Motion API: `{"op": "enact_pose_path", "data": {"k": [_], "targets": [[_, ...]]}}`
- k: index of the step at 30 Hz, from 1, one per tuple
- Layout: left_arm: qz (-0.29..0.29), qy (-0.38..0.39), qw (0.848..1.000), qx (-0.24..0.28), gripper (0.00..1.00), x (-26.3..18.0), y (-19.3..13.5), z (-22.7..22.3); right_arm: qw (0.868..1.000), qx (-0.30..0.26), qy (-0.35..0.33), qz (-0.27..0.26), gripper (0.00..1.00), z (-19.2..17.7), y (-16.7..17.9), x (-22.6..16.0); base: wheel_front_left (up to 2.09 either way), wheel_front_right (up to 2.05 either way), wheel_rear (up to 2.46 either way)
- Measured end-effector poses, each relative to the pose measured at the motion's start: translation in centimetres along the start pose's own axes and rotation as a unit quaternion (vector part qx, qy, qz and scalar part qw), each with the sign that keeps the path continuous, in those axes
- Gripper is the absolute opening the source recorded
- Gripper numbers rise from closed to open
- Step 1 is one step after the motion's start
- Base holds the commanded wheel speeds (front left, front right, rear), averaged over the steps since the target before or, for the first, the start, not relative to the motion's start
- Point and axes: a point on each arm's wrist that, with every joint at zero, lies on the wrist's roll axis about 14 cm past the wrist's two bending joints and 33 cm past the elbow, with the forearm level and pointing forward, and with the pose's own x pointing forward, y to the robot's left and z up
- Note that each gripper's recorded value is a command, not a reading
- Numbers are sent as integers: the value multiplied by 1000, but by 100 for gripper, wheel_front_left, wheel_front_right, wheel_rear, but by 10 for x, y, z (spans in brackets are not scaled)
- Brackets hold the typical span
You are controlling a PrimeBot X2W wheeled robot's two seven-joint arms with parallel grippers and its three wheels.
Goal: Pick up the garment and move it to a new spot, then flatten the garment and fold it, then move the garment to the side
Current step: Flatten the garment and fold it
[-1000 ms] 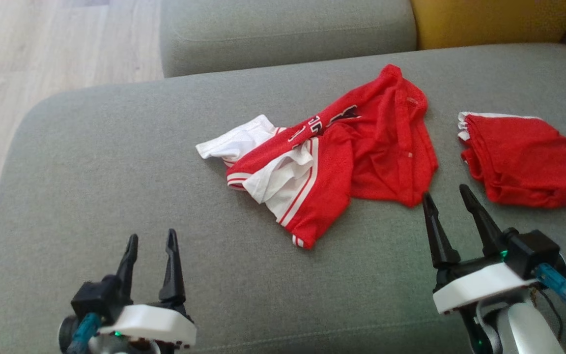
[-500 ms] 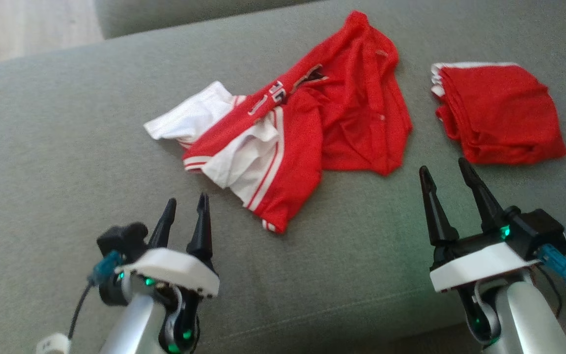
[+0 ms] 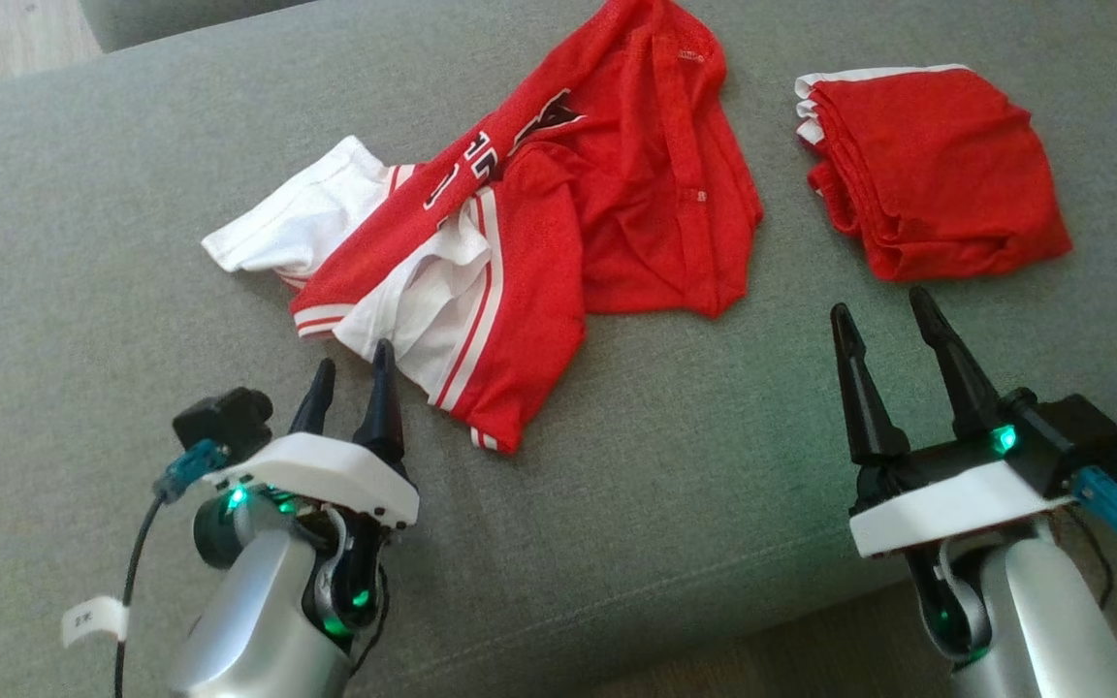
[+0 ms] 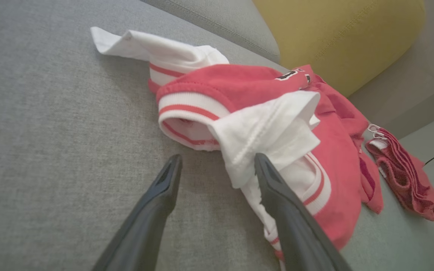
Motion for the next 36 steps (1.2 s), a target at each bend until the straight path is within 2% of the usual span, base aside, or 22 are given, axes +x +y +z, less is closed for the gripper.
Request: {"op": "enact_pose_path", "data": {"k": [5, 6, 7, 8, 9, 16, 24, 32, 36], "targets": [[-8, 3, 1000, 2, 100, 4, -2, -1, 1000, 0, 3, -2, 100, -2, -1, 0, 0, 0, 0], [-10, 2, 1000, 3, 91, 5, -3, -1, 1000, 0, 3, -2, 100, -2, -1, 0, 0, 0, 0], [-13, 3, 1000, 3, 42, 6, -4, -1, 1000, 0, 3, -2, 100, -2, -1, 0, 0, 0, 0], [-16, 2, 1000, 3, 10, 6, -5, 0, 1000, 0, 3, -2, 100, -2, -1, 0, 0, 0, 0], [-18, 2, 1000, 2, 0, 7, -6, 0, 1000, 0, 3, -1, 100, -2, -1, 1, 0, 0, 0], [-21, -10, 1000, 1, 0, 4, -6, 8, 1000, 2, 1, 3, 100, -2, 2, 3, 0, 0, 0], [-14, -85, 996, -6, 0, -23, -5, 52, 1000, 12, 4, 9, 100, -4, 7, 6, 0, 0, 0], [26, -199, 980, 9, 0, -70, 15, 119, 999, 33, 26, 26, 100, -20, 22, 15, 0, 0, 0], [34, -221, 975, 16, 0, -91, 18, 129, 998, 43, 45, 29, 100, -32, 28, 21, 0, 0, 0]]}}
